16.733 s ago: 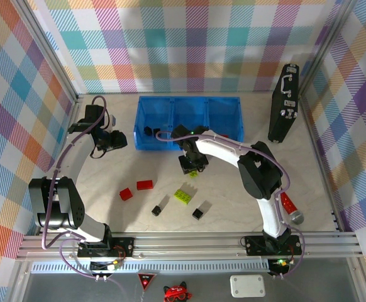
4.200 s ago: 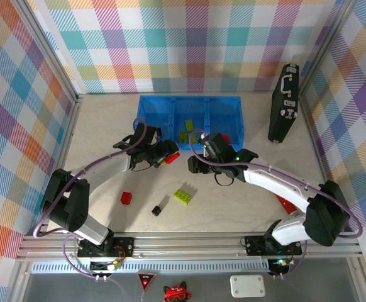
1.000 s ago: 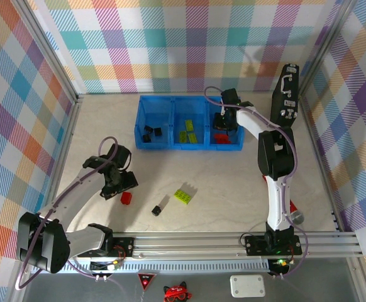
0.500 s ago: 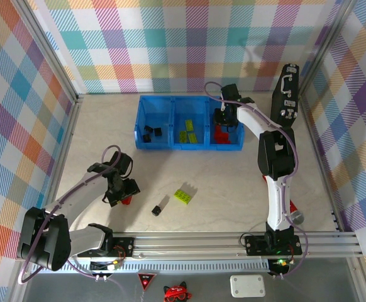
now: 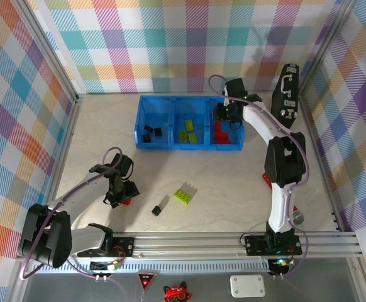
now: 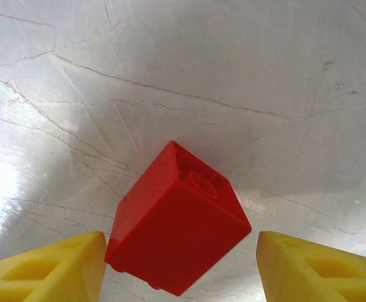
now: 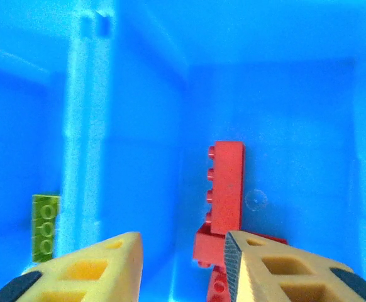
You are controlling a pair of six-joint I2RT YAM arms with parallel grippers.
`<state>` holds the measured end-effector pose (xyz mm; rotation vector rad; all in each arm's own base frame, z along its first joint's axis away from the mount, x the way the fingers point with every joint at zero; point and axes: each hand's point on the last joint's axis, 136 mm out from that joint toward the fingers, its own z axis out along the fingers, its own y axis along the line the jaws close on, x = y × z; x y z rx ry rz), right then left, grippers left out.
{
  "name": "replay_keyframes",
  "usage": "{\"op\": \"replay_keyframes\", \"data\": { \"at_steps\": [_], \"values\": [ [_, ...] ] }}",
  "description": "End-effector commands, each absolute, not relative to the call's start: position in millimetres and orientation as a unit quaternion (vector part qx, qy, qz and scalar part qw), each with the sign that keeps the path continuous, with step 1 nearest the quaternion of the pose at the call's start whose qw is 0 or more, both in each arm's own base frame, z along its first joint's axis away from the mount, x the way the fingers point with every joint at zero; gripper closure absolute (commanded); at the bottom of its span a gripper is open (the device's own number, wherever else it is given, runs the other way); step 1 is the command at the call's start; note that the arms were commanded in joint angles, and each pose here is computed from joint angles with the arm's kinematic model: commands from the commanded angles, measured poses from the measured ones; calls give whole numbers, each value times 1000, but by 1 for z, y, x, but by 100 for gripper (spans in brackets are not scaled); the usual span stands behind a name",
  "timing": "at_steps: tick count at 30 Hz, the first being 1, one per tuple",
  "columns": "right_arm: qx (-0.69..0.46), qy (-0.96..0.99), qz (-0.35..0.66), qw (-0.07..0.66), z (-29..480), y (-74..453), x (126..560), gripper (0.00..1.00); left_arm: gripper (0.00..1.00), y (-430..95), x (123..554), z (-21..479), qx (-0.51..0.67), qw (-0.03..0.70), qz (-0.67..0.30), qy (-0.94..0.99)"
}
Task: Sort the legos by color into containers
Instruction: Pick up the lego from the bottom-left of the table.
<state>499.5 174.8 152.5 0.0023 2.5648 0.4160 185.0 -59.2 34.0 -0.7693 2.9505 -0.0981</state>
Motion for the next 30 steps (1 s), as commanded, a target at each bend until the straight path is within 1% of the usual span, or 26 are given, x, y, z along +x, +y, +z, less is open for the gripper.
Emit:
{"op": "replay_keyframes", "data": {
  "at_steps": [1, 4, 7, 12, 19, 22, 30],
  "values": [
    [3, 944, 175, 279, 180, 175, 484, 59, 36, -52, 193, 35, -251, 58, -14, 966],
    [2, 941, 182, 287, 194, 175, 474, 59, 37, -51, 195, 32, -252, 57, -8, 966],
    [3, 937, 189, 295, 205, 175, 464, 59, 40, -51, 196, 29, -251, 56, -9, 966],
    [-2, 933, 197, 302, 218, 177, 446, 59, 49, -51, 197, 30, -249, 61, -10, 966],
    [-17, 932, 207, 296, 222, 189, 414, 59, 52, -57, 208, 47, -247, 84, -33, 965],
    [-23, 931, 227, 284, 220, 199, 396, 59, 53, -68, 218, 60, -253, 101, -69, 960],
    [-33, 904, 339, 259, 201, 244, 351, 58, 54, -115, 260, 108, -293, 149, -232, 916]
  ]
}}
